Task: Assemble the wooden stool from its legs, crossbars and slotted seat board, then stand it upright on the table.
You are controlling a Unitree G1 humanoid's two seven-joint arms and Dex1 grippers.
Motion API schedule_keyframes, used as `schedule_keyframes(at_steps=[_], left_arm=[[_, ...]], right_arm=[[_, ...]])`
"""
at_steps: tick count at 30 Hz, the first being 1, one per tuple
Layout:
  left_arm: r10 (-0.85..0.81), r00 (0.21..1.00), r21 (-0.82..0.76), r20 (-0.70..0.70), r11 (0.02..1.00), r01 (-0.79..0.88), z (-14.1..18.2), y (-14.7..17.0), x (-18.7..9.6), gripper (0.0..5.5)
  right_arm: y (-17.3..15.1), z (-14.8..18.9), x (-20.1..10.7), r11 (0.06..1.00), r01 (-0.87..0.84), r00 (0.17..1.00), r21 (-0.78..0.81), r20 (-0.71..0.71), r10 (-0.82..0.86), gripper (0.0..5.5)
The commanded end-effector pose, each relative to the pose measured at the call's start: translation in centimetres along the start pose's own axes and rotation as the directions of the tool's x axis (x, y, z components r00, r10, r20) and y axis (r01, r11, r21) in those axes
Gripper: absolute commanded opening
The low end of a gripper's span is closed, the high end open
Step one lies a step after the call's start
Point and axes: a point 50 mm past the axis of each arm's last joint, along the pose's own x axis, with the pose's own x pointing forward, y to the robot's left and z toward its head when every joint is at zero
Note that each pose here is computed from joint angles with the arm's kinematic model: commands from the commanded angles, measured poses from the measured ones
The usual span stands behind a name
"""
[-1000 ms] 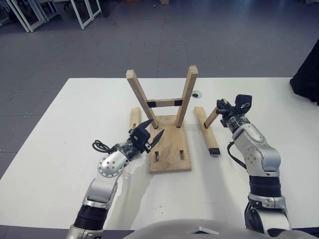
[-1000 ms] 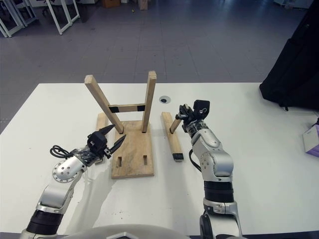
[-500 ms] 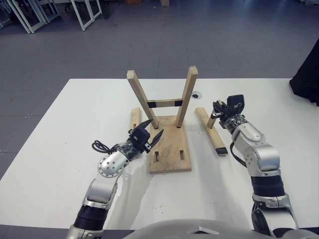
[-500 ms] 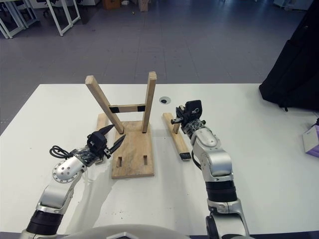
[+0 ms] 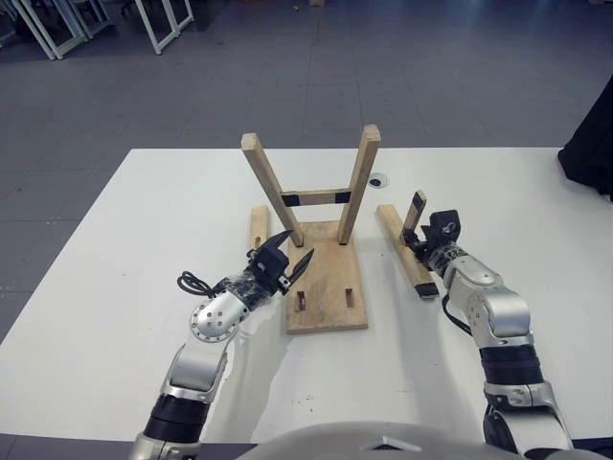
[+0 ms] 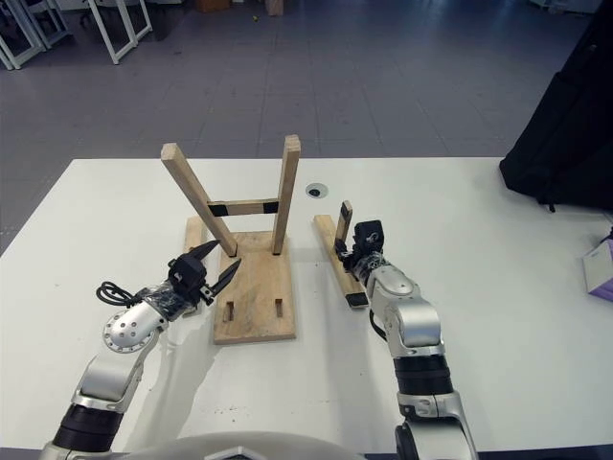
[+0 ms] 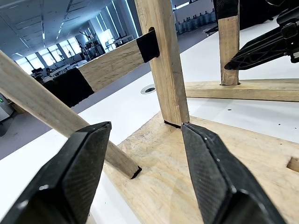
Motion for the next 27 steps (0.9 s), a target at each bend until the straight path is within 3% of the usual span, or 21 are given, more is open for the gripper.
schedule_keyframes(at_steps=[1,27], left_arm=[[0.003,1.0,0.016,-0.001,1.0,-0.003,-0.1,0.3,0.1,2.75],[-0.021,1.0,0.025,-0.02,0.999,0.021,-0.4,0.1,-0.1,2.75]], right_arm=[[-0.1,0.9,0.0,1.0,0.006,0.999,0.01,0.033,-0.006,2.82],[1.0,3.1,-0.6,0.999,-0.021,0.991,-0.025,0.132,0.024,2.82]])
